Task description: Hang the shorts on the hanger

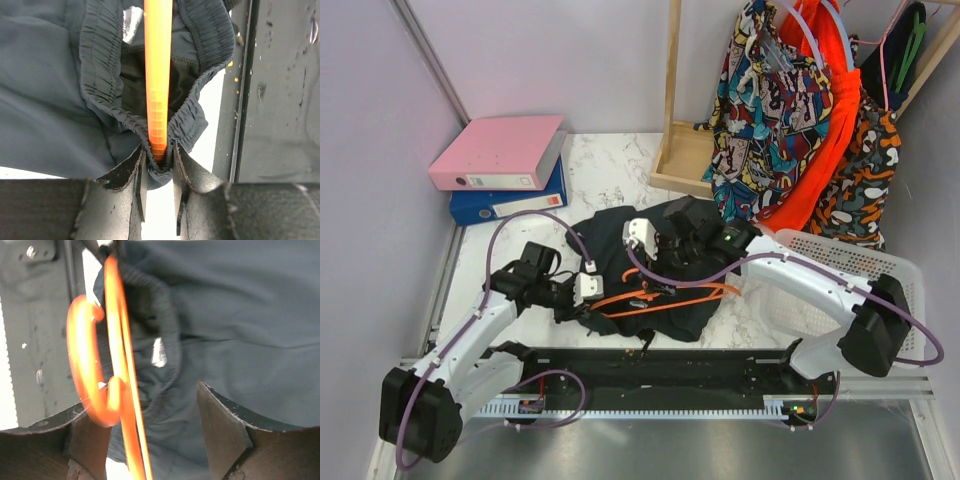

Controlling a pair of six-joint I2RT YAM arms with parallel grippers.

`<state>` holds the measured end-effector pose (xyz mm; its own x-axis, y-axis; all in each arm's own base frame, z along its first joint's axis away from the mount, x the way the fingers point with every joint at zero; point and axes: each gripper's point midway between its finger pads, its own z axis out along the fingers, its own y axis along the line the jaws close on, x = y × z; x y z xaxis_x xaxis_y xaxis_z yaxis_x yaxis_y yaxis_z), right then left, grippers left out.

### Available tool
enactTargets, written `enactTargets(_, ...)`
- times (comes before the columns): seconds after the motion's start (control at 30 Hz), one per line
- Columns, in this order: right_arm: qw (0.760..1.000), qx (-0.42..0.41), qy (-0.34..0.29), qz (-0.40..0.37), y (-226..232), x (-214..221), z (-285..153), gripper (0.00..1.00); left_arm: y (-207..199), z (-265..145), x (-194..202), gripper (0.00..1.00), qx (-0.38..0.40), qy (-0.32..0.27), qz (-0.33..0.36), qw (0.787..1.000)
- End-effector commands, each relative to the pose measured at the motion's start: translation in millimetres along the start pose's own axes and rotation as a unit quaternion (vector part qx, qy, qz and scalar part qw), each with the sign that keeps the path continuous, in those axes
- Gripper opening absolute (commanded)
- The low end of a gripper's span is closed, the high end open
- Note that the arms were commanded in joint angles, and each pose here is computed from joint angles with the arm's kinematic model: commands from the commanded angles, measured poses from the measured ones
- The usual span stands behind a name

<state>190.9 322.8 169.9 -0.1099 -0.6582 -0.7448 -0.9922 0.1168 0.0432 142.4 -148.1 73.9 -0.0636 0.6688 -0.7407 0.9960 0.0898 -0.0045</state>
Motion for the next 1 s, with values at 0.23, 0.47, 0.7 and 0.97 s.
enactTargets(0.23,0.982,0.074,-0.166,0.061,-34,-85,-105,0.98,1,-21,-23,0.02,-0.021,-0.022,0.14,0.99)
enactTargets(0.47,0.982,0.111,-0.048,0.143,-58,-13,-86,0.97,-4,-28,-37,0.02,-0.008,-0.038,0.163,0.986)
enactTargets(0.7,0.976,0.037,0.097,0.193,-41,67,-41,0.81,-7,-32,-42,0.02,-0.005,-0.042,0.159,0.986)
enactTargets(0.97,0.971,0.01,0.156,0.181,-15,87,-2,0.87,-15,-32,-47,0.02,-0.016,-0.07,0.195,0.978)
